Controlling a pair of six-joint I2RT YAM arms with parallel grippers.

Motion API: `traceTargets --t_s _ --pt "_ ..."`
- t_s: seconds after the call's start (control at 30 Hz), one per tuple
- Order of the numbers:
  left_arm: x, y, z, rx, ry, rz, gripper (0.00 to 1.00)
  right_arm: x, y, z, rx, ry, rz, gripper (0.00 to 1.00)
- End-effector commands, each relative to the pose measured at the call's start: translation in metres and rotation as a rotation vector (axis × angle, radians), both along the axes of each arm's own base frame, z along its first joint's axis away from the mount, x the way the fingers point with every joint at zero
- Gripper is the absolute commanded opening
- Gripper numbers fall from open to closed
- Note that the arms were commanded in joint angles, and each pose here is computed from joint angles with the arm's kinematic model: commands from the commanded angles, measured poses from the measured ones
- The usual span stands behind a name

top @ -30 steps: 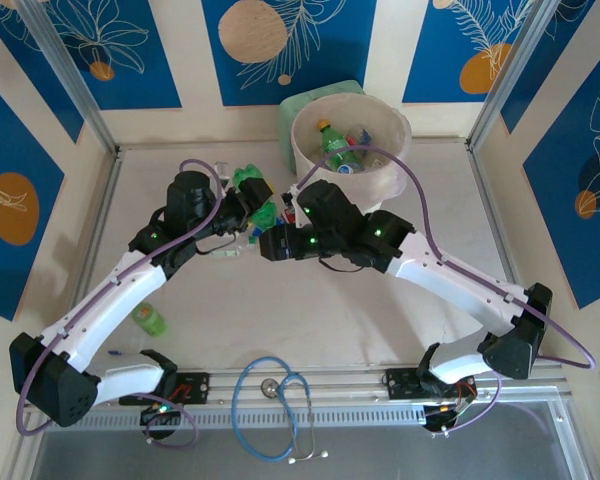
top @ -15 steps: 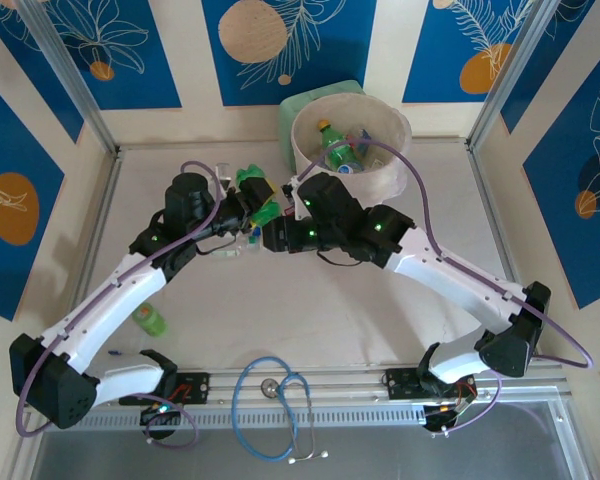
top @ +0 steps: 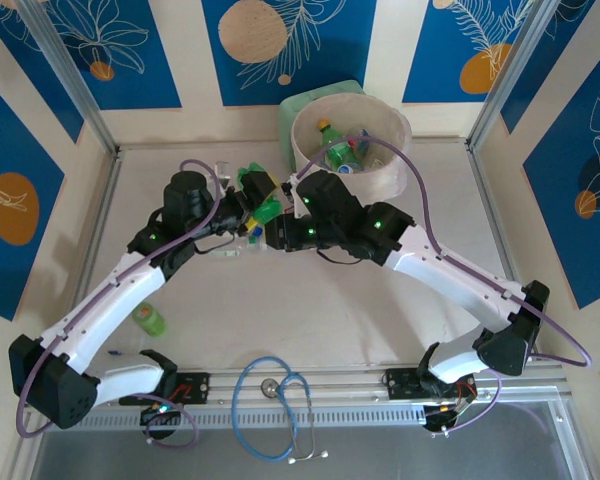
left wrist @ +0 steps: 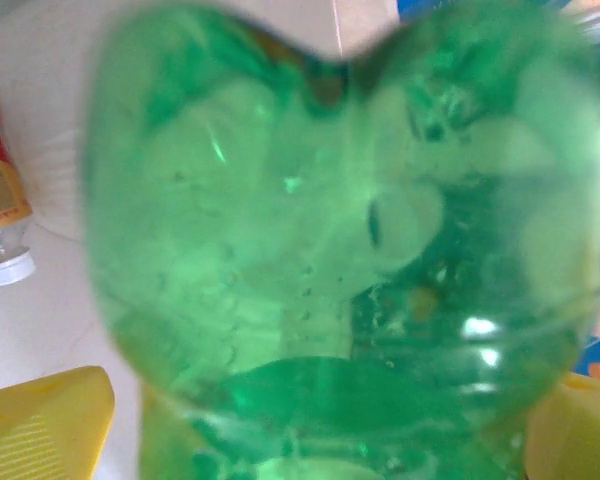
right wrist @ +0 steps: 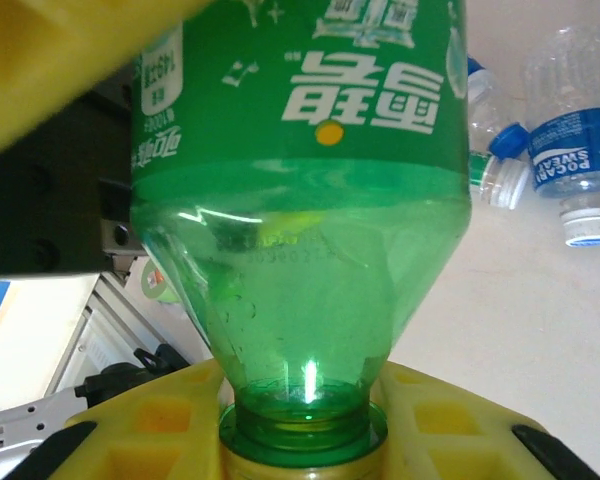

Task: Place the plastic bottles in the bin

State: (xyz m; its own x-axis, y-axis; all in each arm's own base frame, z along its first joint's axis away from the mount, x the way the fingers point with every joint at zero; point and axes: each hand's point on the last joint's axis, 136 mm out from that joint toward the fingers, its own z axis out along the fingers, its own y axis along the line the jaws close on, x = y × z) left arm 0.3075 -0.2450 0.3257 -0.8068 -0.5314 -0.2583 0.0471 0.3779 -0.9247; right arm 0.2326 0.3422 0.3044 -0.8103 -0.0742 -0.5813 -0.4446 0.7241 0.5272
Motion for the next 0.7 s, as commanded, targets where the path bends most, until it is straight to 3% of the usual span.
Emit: traceTargets --t_s 0.0,0.17,0.37,0.67 --pt "0.004 0.028 0.039 0.1 -0.141 0.059 1.0 0.008 -0.016 0.03 -0.004 -0.074 -0.04 0.13" --pt "0.009 0.079 0.057 0.306 -0.206 0.183 1.0 0.031 -0.047 0.063 -0.06 -0.158 -0.122 0.13" --pt "0.012 0.118 0.03 0.516 -0.158 0.253 1.0 0.079 -0.095 0.091 -0.06 -0.181 -0.276 0.13" --pt "0.018 0.111 -0.027 0.568 -0.041 0.174 0.97 0.144 -0.127 0.093 -0.081 -0.138 -0.419 0.13"
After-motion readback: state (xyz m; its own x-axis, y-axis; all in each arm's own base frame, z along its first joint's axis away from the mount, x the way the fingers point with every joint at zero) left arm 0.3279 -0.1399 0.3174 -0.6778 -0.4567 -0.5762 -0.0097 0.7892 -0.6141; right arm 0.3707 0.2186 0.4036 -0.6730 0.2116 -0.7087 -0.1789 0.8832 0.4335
